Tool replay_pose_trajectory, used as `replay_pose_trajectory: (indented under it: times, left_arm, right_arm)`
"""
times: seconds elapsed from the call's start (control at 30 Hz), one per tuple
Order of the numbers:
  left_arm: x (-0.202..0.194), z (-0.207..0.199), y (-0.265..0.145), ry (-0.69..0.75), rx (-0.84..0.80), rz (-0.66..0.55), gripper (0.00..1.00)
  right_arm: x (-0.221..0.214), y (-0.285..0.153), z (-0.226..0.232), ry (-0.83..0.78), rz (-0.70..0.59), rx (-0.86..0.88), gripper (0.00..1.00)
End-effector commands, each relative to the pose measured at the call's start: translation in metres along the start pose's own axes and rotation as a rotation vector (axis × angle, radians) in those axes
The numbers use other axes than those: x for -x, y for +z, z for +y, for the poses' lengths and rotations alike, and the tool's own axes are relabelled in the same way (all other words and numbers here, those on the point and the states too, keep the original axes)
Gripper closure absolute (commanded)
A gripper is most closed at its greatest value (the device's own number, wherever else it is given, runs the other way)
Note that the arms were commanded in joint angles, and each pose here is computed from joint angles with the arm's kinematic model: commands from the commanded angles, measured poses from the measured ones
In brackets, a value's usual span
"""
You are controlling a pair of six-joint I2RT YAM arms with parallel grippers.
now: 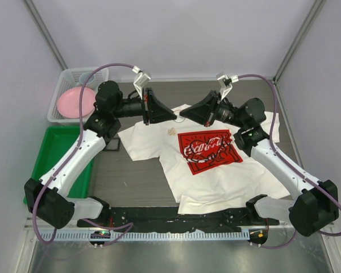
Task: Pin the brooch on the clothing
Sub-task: Pass from the right arm to the left, then open the brooch at the center of the board.
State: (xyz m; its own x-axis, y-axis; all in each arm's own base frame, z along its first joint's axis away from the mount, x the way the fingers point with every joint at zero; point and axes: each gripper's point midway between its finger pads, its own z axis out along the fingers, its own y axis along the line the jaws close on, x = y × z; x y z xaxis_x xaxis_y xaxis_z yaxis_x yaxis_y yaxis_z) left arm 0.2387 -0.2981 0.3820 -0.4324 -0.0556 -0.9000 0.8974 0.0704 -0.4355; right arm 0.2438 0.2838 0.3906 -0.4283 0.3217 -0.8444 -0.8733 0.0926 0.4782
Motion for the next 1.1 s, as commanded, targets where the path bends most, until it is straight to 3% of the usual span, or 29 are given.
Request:
replay_pose_trajectory:
  times: [0.0, 0.03, 0.07, 0.17, 0.23, 0.4, 0.43, 0.67, 0.8, 1.07]
  left_arm:
    - [0.009, 0.001, 0.003, -0.014, 0.014, -0.036, 1.00]
    - [0.009, 0.003, 0.003, -0.019, 0.031, -0.034, 1.00]
    - [0.007, 0.007, 0.001, -0.059, 0.072, -0.013, 1.00]
    - [0.004, 0.028, -0.005, -0.050, 0.213, 0.021, 1.00]
    - [-0.001, 0.036, -0.007, -0.007, 0.256, 0.044, 1.00]
    - [-0.009, 0.048, -0.014, 0.126, 0.403, 0.086, 1.00]
    - [-0.007, 0.053, -0.015, 0.149, 0.453, 0.084, 1.00]
    - [-0.011, 0.064, -0.018, 0.245, 0.586, 0.130, 1.00]
    - [-0.010, 0.065, -0.017, 0.289, 0.612, 0.138, 1.00]
    - [-0.016, 0.068, -0.012, 0.324, 0.643, 0.175, 1.00]
  right_arm:
    - [0.006, 0.004, 0.012, 0.038, -0.011, 0.044, 0.98]
    - [0.009, 0.004, 0.009, -0.005, -0.007, 0.030, 0.91]
    - [0.010, 0.003, 0.004, -0.024, 0.000, 0.012, 0.74]
    - [0.020, -0.004, -0.013, -0.151, 0.002, -0.087, 0.54]
    - [0.025, -0.010, -0.023, -0.250, 0.015, -0.160, 0.48]
    - [0.029, -0.014, -0.044, -0.221, 0.042, -0.302, 0.36]
    - [0.029, -0.015, -0.048, -0.207, 0.037, -0.329, 0.28]
    - [0.011, -0.015, -0.078, -0.020, 0.082, -0.519, 0.36]
    - [-0.008, -0.011, -0.080, 0.081, 0.110, -0.515, 0.43]
    - [-0.029, -0.001, -0.077, 0.196, 0.120, -0.486, 0.45]
